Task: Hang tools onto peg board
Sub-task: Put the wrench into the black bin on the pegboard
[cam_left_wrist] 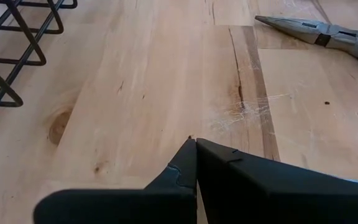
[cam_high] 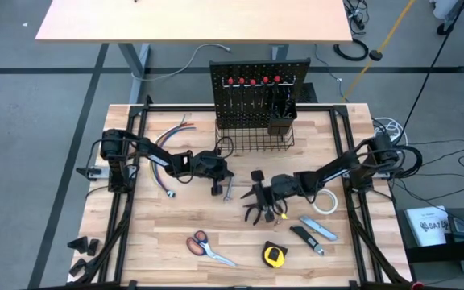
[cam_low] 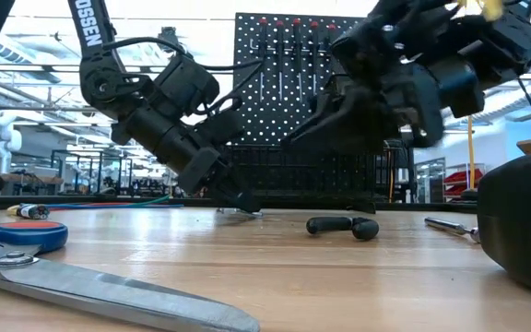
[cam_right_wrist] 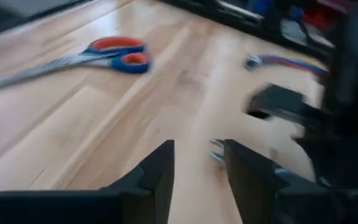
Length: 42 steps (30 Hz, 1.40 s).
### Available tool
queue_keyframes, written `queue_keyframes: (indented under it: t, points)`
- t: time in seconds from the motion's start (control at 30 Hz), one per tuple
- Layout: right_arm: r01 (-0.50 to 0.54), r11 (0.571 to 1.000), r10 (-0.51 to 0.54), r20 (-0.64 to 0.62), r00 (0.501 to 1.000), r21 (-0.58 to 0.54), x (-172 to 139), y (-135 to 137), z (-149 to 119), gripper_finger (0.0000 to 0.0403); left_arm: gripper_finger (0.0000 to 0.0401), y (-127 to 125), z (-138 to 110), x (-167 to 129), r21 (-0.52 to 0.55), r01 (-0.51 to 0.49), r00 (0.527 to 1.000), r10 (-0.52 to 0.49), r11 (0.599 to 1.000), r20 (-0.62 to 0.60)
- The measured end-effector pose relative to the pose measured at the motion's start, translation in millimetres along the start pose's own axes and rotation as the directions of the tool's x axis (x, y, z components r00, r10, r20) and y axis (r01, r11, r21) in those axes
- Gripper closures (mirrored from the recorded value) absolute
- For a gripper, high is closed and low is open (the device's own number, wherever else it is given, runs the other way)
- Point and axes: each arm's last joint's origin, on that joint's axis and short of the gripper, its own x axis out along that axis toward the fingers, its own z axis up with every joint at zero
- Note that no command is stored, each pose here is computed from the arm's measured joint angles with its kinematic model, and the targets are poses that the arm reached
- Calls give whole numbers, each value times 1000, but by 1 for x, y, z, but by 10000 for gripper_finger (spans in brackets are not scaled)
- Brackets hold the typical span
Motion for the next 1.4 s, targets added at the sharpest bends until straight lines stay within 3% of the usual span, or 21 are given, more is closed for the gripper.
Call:
queue_keyframes:
  t: [0.1,0.27,0.43,0.57,0.73,1.4]
  points:
    - [28,996,-29,-21,999,-85,12,10,0,251,398,0,0,0,-3,6,1000,-6,1000,-3]
    - [177,965,-196,-88,977,-191,38,15,0,214,398,0,-1,0,-16,8,1000,-8,1000,-11]
    - [142,959,-197,-216,956,-246,60,16,2,191,398,0,-2,0,-26,11,1000,-11,1000,-16]
    - [108,960,-185,-294,938,-259,73,15,6,189,398,0,-2,0,-26,19,1000,-20,999,-17]
    - [164,947,-249,-308,918,-277,82,13,12,188,398,0,-2,0,-27,23,1000,-23,999,-18]
    - [187,955,-268,-405,874,-229,86,-6,-9,188,398,0,-3,0,-28,24,1000,-24,999,-19]
